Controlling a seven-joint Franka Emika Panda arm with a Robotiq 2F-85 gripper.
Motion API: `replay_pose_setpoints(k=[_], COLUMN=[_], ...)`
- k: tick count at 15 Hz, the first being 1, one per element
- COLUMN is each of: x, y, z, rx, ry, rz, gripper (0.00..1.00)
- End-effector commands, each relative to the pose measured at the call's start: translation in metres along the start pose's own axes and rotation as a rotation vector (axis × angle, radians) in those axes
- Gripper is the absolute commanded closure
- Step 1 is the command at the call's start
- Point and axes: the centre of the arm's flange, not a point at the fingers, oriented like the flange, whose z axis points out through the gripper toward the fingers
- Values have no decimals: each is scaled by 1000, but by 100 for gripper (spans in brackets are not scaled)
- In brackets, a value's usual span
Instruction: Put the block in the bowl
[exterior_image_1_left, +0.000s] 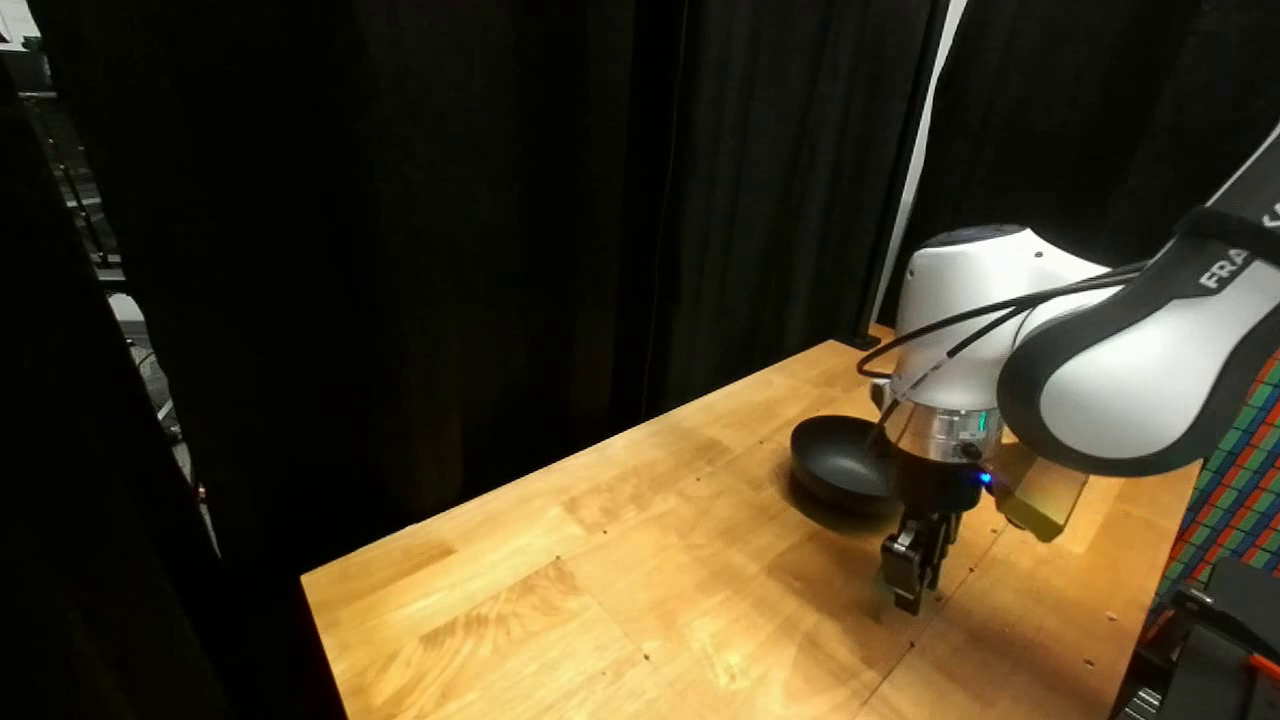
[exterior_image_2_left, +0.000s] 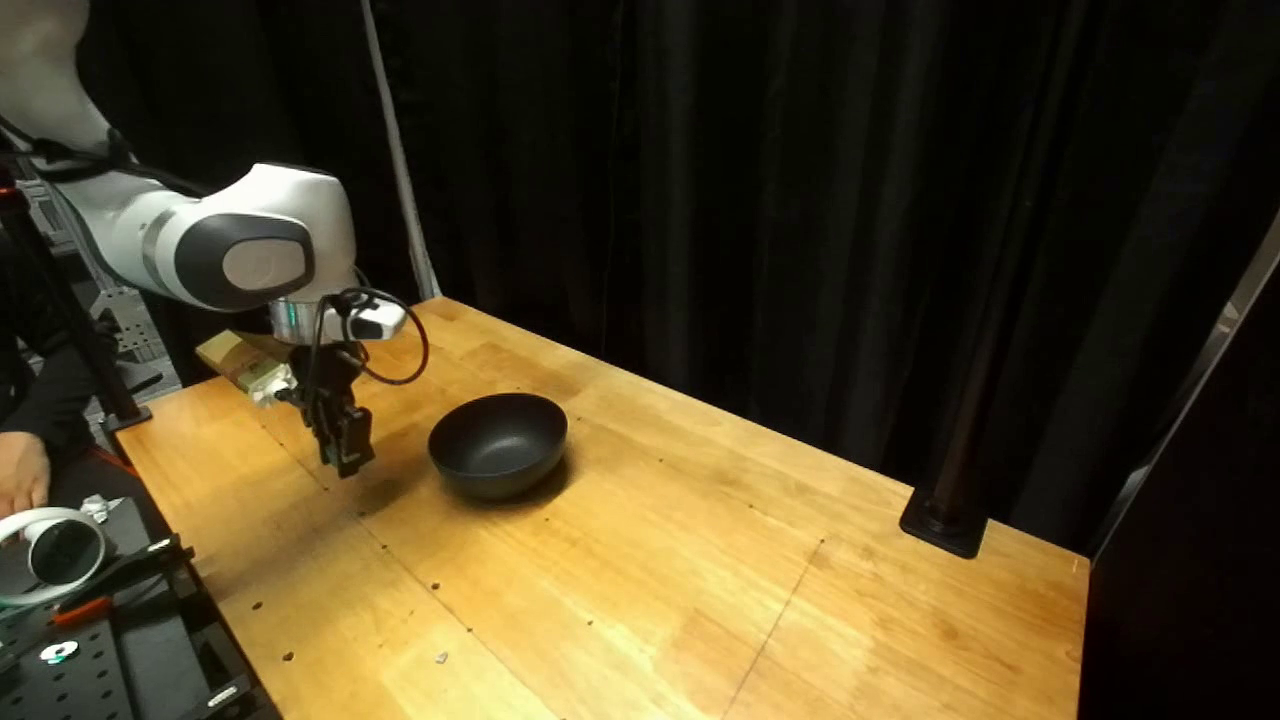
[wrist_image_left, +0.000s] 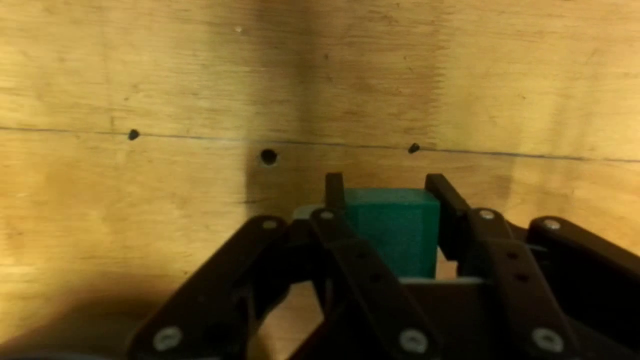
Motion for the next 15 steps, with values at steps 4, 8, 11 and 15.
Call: replay_pose_setpoints(k=[4, 8, 11, 15], x=[6, 43, 66, 74], y=[31, 54, 70, 81], z=[-82, -80, -77, -77], rx=[-132, -167, -185, -169], ry=[130, 167, 165, 149], rz=[129, 193, 222, 228], gripper=[81, 81, 32, 8])
